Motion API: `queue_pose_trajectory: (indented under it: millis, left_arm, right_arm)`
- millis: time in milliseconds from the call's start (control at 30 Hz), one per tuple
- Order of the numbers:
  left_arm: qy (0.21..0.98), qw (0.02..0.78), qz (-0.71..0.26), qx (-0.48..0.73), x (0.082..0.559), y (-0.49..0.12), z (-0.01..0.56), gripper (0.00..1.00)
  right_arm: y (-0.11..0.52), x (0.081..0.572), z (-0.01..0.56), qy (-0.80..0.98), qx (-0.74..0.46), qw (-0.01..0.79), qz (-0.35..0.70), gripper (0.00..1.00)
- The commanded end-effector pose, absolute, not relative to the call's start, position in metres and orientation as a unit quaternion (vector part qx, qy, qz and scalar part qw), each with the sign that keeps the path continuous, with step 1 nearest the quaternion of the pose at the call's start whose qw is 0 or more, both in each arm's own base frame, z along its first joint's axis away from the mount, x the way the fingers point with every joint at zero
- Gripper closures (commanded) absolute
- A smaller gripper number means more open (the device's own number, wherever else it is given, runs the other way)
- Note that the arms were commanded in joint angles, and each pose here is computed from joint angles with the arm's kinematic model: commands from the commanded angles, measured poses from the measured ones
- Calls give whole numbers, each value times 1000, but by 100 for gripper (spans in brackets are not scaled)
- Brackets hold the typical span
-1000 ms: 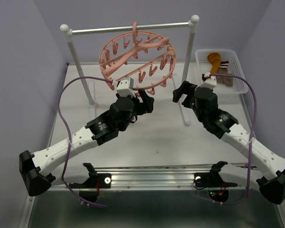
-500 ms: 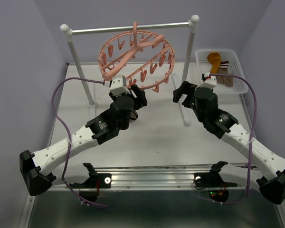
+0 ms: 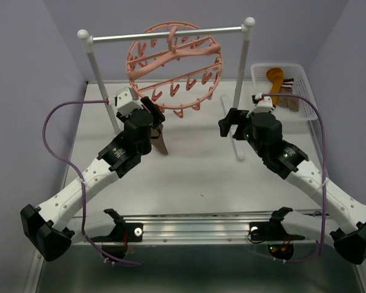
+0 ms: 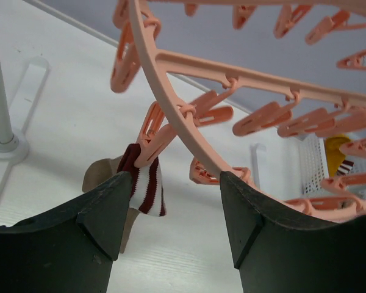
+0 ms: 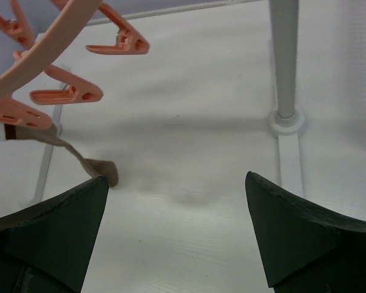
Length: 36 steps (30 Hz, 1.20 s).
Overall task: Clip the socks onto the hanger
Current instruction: Adjust the hanger on the clothesline.
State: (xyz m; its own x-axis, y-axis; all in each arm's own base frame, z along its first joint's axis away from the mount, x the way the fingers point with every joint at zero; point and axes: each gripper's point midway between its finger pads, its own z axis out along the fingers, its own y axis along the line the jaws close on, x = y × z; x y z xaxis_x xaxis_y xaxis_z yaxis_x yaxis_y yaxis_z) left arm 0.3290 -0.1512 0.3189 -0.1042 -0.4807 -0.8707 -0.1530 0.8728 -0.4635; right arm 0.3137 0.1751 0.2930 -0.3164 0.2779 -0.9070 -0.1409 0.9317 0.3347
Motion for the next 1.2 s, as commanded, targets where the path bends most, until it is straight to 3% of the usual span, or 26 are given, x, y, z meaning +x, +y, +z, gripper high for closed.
queue_pose_trajectory:
  millis: [0, 133, 267, 433, 900, 1167]
  left_arm:
    - [671, 678, -140, -265, 336, -124, 368, 29]
    - [668, 680, -131, -272, 346, -117, 367, 30]
    - [669, 678, -126, -277, 357, -108, 364, 29]
    - [665, 680, -126, -282, 362, -100, 367, 29]
    - [643, 705, -107, -278, 377, -82, 391, 29]
    - [640, 712, -110, -267, 376, -81, 400, 25]
  right_arm:
    - [217, 306, 336, 755, -98, 598, 250, 0]
    - [237, 306, 350, 733, -189, 603, 252, 0]
    - [233, 308, 379, 685, -291, 642, 187, 0]
    - [237, 291, 387, 649, -409, 621, 162, 0]
    - [252, 351, 369, 663, -449, 595, 70, 0]
    - [280, 350, 385, 629, -464, 610, 129, 4]
